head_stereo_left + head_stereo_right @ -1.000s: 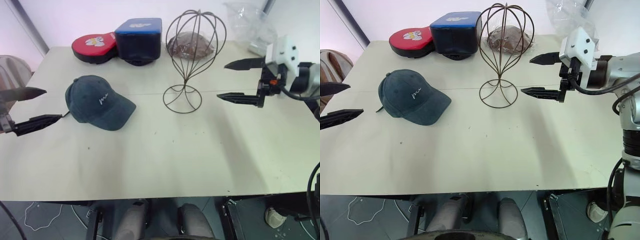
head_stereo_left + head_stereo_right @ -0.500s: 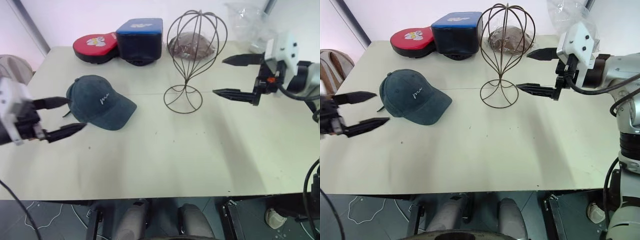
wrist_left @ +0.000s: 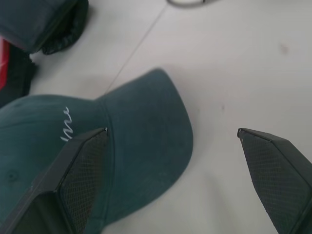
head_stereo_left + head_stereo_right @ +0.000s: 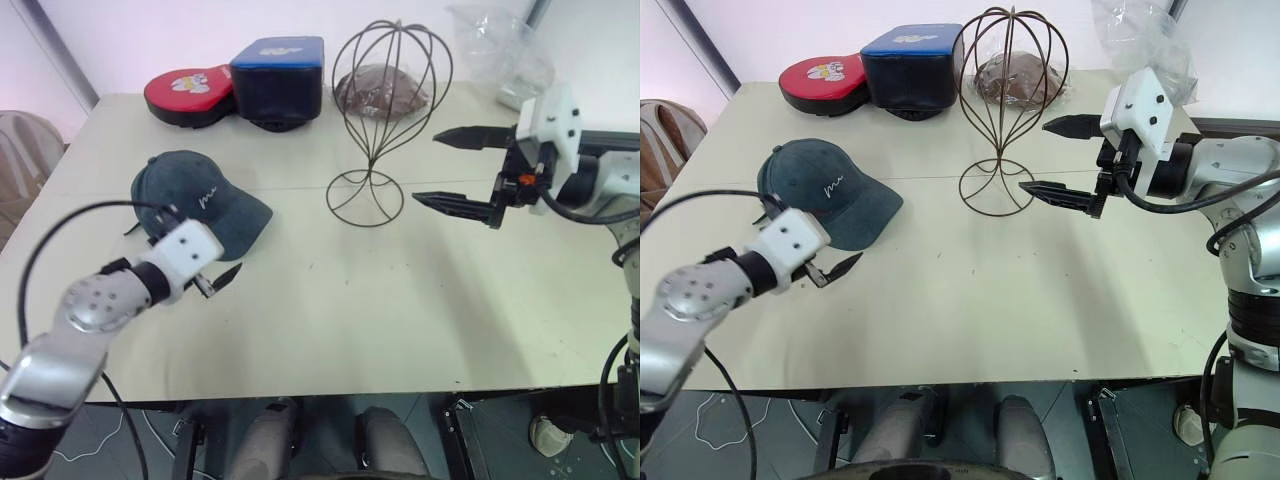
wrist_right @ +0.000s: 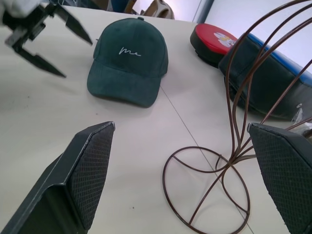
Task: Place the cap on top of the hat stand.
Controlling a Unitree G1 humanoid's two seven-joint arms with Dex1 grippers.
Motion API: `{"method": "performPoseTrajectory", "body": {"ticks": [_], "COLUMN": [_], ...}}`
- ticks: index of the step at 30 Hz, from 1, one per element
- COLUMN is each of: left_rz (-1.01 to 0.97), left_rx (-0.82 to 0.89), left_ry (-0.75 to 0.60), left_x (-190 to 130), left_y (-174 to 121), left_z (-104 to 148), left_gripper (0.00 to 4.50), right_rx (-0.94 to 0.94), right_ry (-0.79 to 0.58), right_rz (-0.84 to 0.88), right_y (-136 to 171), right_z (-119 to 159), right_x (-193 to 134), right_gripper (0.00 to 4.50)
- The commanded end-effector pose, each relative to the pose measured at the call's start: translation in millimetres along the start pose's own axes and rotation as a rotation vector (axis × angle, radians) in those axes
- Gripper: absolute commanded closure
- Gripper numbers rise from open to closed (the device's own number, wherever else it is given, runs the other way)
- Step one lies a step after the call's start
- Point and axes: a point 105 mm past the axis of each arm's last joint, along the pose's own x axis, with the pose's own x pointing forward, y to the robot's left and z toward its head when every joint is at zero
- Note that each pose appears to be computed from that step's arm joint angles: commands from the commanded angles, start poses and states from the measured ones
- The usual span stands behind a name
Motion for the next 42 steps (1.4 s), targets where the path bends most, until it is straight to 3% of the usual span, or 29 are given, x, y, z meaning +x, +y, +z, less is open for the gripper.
{"method": "performPoseTrajectory", "body": {"ticks": [1, 8, 27, 42], "left_rz": [0.149, 0.165, 0.089, 0.202], "left_rx": [0.191, 0.269, 0.348, 0.419], "left_ry": [-0.009, -0.030, 0.028, 0.060], "left_x": [-7.1, -2.4, 47.1, 71.7], "left_y": [17.1, 5.7, -33.4, -33.5], "left_z": [9.0, 13.3, -10.5, -37.3], "left_gripper": [0.00, 0.00, 0.00, 0.00], "right_rx": [-0.030, -0.014, -0.034, -0.040], "right_ry": [-0.046, -0.045, -0.034, -0.024], "right_rz": [-0.018, -0.014, 0.034, 0.002], "right_y": [1.9, 5.0, 7.7, 6.7], "right_z": [13.3, 11.3, 21.0, 25.7], "right_x": [-2.4, -0.2, 8.2, 3.3], "right_gripper": [0.04, 0.04, 0.04, 0.04]}}
